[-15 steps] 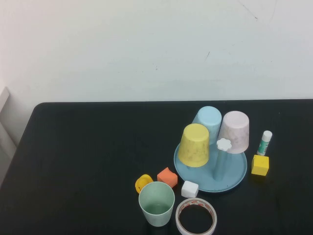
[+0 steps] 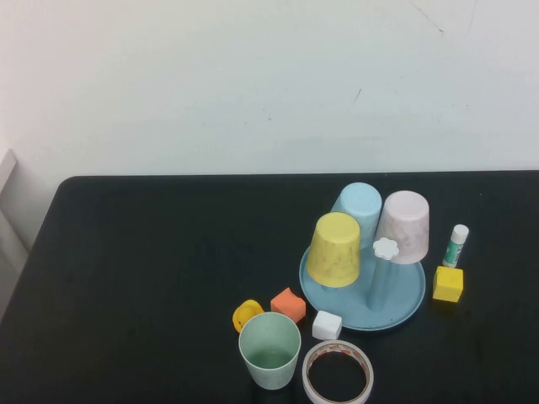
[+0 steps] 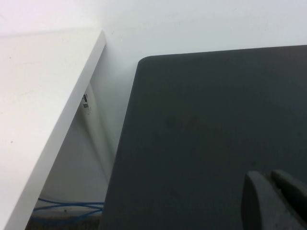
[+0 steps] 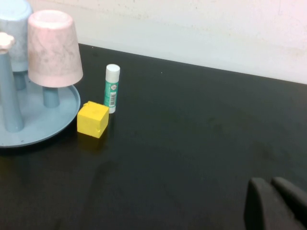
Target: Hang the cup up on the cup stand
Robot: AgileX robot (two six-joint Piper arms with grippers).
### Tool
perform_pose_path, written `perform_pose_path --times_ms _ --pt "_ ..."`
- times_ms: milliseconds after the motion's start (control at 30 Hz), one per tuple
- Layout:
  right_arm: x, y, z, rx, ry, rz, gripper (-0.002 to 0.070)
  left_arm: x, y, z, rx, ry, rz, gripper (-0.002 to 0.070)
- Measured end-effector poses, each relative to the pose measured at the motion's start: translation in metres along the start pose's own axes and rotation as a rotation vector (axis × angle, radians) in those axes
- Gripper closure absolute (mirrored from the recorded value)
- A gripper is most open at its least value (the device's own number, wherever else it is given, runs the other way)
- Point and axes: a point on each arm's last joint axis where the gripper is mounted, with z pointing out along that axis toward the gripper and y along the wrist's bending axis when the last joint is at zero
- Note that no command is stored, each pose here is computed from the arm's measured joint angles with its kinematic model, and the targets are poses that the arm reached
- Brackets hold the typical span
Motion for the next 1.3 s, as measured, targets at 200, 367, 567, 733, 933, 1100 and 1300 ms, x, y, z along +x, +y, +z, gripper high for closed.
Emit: perform_pose_path --times_ms 200,367,567,733,933,1100,1300 --pt "0.000 0.000 0.000 0.000 0.000 0.000 0.0678 0.000 0.000 0.000 0.000 0.000 0.002 0.0676" --pt "0.000 0.000 0.000 0.000 0.000 0.000 0.0678 0.000 0.000 0.000 0.000 0.000 0.002 0.0676" --pt "0.000 0.000 0.000 -0.003 0.000 0.007 0.0678 -0.002 -0.004 0.000 0.044 -0.014 -0.135 0.0676" --pt "-0.004 0.014 -0.001 -0.162 -0.003 0.530 0.0678 -0.010 -0.019 -0.002 0.240 -0.018 -0.827 0.0676" --pt "-0.008 0.023 -0.003 -0.284 0.015 0.890 0.0678 -0.019 -0.016 -0.003 0.272 -0.107 -1.007 0.0676" --pt "-0.008 0.023 -0.003 -0.282 0.002 0.813 0.0678 -0.020 -0.015 -0.003 0.260 -0.136 -0.957 0.0676" --pt "-0.007 0.024 -0.003 -0.286 0.009 0.738 0.0678 -0.045 -0.028 -0.017 0.352 -0.076 -0.489 0.0676"
